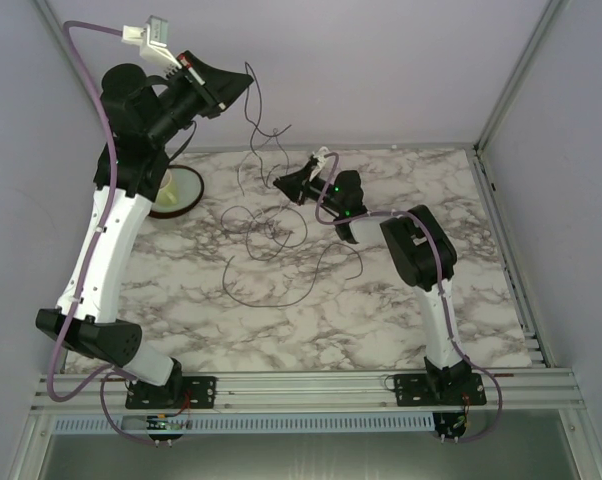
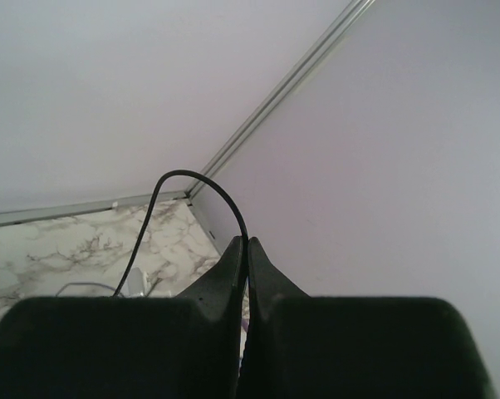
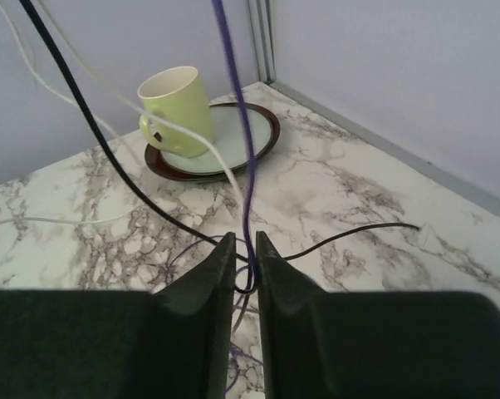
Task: Zip-tie the wires
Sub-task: Untie the cable at the center of the board.
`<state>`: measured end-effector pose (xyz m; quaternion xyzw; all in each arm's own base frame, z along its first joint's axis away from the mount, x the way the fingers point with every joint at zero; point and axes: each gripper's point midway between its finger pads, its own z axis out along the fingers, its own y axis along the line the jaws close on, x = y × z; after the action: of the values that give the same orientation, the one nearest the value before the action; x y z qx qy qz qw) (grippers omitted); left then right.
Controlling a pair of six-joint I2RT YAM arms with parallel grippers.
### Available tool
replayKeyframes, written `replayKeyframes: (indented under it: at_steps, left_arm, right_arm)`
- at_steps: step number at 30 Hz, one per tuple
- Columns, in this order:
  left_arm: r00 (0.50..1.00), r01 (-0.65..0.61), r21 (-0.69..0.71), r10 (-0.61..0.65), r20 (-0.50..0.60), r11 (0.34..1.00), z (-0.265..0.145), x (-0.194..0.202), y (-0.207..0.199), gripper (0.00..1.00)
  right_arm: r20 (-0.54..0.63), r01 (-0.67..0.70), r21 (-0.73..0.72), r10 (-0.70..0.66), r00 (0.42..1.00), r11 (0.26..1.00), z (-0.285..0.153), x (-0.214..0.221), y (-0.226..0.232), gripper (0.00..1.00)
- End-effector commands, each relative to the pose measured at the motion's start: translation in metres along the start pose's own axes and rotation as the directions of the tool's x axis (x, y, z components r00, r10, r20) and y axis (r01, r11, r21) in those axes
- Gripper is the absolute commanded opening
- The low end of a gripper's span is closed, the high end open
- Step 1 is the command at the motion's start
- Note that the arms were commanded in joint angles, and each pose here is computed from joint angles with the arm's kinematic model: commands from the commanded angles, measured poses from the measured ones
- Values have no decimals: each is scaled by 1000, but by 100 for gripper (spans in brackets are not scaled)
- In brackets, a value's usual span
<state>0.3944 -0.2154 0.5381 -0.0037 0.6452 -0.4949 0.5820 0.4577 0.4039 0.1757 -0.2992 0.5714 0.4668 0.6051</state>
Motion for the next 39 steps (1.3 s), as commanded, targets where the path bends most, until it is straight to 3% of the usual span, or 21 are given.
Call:
replayKeyframes:
  at_steps: [1, 2, 11, 17, 30, 39]
  left_arm:
    - [996, -42, 2, 42, 74, 999, -7, -24, -5, 0]
    - [995, -41, -16, 42, 85, 999, -8, -29, 3, 0]
    - [947, -126, -306, 206, 246, 944, -42, -111, 56, 0]
    - [905, -133, -414, 281, 320, 901, -79, -136, 63, 0]
    - [870, -162, -296, 278, 408, 941, -96, -158, 5, 0]
    - [697, -189, -337, 368, 616, 922, -156, -196, -45, 0]
  right_arm:
    - [22, 29, -14, -28, 999, 999, -1, -13, 1, 5]
    - [15, 26, -7, -26, 1000, 1000, -4, -13, 2, 0]
    - [-62, -17, 176, 28, 998, 984, -37, 4, -20, 0]
    - [-141, -27, 309, 74, 987, 951, -45, 21, -43, 0]
    - [-361, 41, 425, 128, 924, 904, -48, 69, -68, 0]
    - [-467, 97, 528, 193, 863, 844, -60, 98, -88, 0]
